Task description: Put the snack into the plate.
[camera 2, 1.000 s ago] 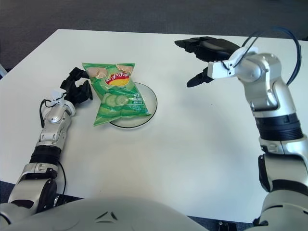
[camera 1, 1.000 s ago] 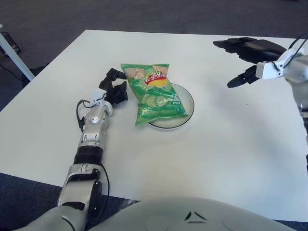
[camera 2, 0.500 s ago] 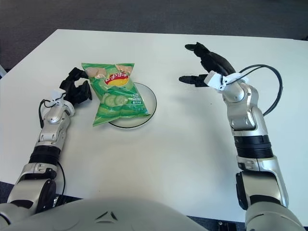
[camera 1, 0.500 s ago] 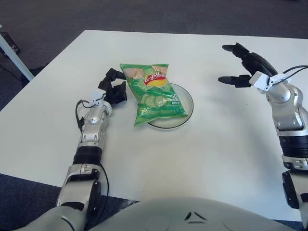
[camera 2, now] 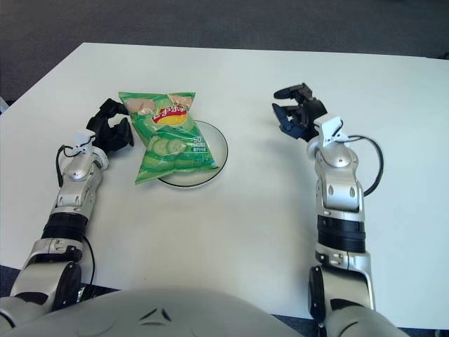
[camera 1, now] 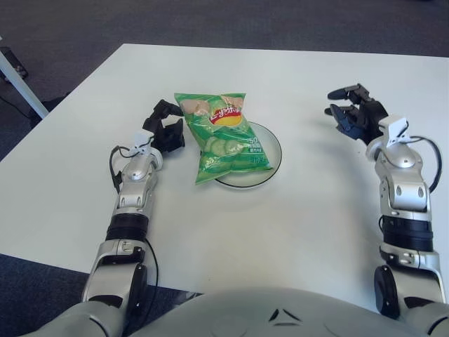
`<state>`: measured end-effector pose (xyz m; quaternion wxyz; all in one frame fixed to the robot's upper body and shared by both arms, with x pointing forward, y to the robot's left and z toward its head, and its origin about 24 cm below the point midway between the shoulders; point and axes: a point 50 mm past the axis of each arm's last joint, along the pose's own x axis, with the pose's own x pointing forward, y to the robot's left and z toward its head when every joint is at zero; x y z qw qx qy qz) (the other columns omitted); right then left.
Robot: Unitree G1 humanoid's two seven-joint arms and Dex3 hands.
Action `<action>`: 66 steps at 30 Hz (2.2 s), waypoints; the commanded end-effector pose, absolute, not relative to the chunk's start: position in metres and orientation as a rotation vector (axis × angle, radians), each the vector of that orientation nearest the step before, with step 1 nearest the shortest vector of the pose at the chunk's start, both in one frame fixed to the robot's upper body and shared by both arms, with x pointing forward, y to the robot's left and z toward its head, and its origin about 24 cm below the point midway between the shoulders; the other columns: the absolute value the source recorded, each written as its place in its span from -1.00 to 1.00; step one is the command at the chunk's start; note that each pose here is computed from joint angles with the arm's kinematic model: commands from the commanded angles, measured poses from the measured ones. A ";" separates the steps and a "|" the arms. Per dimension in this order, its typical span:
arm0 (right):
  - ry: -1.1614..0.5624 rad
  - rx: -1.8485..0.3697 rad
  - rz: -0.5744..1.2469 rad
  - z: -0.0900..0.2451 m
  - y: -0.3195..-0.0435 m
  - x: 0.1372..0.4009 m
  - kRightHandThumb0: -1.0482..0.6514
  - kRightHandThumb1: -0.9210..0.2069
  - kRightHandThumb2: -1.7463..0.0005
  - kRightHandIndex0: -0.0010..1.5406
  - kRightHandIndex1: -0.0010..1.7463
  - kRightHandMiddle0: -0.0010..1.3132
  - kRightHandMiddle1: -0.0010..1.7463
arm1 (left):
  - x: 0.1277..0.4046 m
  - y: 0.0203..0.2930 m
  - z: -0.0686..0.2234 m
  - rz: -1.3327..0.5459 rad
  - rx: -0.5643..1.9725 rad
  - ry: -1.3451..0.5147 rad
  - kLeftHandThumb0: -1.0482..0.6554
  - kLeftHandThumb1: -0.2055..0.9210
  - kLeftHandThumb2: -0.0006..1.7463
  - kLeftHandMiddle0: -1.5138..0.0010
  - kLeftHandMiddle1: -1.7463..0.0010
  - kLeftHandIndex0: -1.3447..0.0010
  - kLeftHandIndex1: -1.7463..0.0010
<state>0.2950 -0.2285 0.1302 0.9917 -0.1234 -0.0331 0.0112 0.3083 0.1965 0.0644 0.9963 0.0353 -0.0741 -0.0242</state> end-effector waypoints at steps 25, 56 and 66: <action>0.093 0.148 -0.170 0.056 -0.229 0.272 -0.24 -0.46 -0.07 -0.13 0.83 -0.41 1.00 | 0.296 0.201 0.037 -0.017 0.040 -0.013 -0.23 0.49 0.04 -0.40 -1.00 0.45 -1.00; 0.190 0.331 -0.142 0.035 -0.230 0.276 -0.39 0.28 -0.67 0.70 1.00 0.08 1.00 | 0.297 0.196 0.037 -0.064 0.058 -0.055 -0.22 0.60 -0.04 -0.39 -1.00 0.50 -1.00; 0.208 0.324 -0.130 0.037 -0.227 0.275 -0.42 0.39 -0.76 0.74 1.00 0.16 1.00 | 0.297 0.195 0.038 -0.062 0.063 -0.059 -0.21 0.62 -0.06 -0.41 -1.00 0.51 -1.00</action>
